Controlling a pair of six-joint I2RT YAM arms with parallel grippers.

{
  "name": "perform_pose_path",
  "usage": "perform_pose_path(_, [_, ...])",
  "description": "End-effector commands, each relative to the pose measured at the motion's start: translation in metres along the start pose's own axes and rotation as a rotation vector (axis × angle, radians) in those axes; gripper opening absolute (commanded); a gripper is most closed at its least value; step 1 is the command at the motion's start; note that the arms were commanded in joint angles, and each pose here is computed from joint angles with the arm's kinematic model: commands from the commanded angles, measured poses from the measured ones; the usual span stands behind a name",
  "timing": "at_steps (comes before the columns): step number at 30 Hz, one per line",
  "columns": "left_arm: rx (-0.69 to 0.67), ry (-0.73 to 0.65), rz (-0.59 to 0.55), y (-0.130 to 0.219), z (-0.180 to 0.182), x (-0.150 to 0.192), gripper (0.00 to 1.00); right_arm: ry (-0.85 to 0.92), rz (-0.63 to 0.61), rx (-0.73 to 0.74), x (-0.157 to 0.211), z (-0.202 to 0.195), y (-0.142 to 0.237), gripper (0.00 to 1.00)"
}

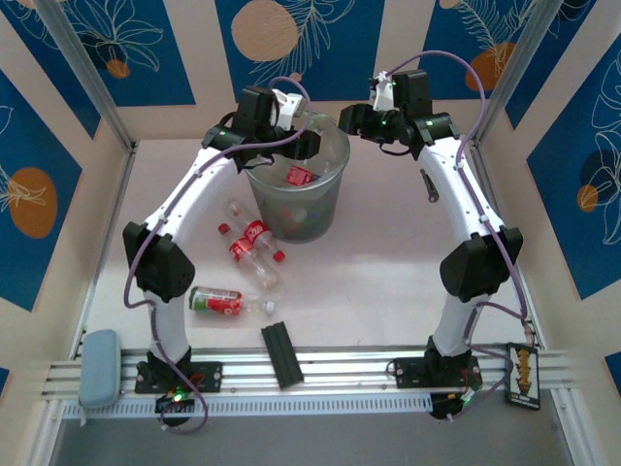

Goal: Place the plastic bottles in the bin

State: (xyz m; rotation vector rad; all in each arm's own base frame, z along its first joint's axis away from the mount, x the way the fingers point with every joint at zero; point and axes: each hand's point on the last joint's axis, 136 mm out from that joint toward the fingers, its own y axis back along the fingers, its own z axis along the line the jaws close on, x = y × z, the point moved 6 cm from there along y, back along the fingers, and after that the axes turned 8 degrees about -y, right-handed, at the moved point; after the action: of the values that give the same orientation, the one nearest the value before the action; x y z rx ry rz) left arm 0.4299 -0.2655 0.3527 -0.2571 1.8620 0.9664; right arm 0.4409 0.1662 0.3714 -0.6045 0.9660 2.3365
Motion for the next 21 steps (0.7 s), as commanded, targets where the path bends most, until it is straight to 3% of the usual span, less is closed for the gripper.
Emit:
perform_pose_path(1, [-0.057, -0.031, -0.143, 0.063, -0.013, -0.04, 0.7, 0.016, 0.015, -0.01, 0.006, 0.005, 0.009, 0.54])
perform_pose_path(5, [-0.156, -0.021, -0.154, 0.103, -0.006, -0.04, 0.73, 0.016, 0.032, 0.012, 0.011, 0.001, 0.005, 0.53])
perform_pose_path(10, [-0.266, 0.096, -0.127, 0.146, 0.019, -0.004, 0.74, 0.025, 0.034, 0.025, 0.014, -0.001, 0.007, 0.53])
perform_pose_path(16, [-0.409, 0.295, -0.081, 0.192, 0.04, 0.077, 0.75, 0.046, 0.031, 0.044, 0.016, -0.003, 0.011, 0.53])
perform_pose_path(21, [-0.551, 0.462, 0.11, 0.205, 0.043, 0.16, 0.72, 0.057, 0.036, 0.042, 0.017, -0.003, 0.012, 0.53])
